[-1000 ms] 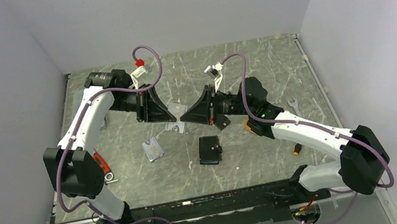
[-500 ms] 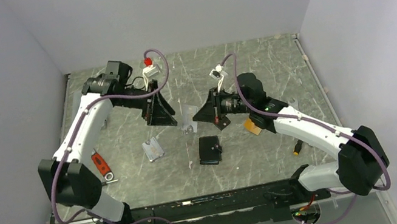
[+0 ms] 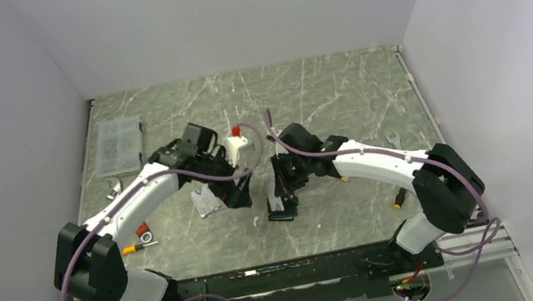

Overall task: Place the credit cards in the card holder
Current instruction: Move the card holder to the center of the board.

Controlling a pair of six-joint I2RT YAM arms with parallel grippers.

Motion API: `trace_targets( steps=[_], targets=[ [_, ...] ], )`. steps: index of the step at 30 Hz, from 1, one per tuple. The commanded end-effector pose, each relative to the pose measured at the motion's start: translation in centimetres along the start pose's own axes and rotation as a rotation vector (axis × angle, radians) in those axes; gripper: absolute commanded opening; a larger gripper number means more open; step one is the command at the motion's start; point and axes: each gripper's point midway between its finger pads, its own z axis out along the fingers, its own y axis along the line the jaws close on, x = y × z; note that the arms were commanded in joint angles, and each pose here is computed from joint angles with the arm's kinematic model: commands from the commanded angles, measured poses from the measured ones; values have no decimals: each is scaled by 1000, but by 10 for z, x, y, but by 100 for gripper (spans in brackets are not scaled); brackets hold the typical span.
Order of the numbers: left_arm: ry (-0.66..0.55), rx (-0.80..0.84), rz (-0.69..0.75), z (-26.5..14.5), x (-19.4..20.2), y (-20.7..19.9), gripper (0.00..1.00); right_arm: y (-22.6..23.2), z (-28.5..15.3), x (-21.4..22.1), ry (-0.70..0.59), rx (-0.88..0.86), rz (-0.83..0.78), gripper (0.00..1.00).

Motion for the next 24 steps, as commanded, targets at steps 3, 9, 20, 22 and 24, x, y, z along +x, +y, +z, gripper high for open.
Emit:
trace_targets(
  steps=[3, 9, 20, 22, 24],
  targets=[
    [-57, -11, 159, 27, -8, -17, 99, -18, -12, -9, -27, 183, -2, 0],
    [-28, 10, 191, 54, 7, -33, 91, -41, -23, -3, -16, 246, 45, 0],
    [34, -4, 459, 96, 0, -62, 83, -64, -29, 15, 39, 284, 93, 0],
    [50, -19, 499, 104, 8, -62, 83, -67, -29, 18, 45, 288, 105, 0],
    [64, -42, 532, 111, 16, -58, 80, -70, -30, 22, 48, 287, 117, 0]
  ],
)
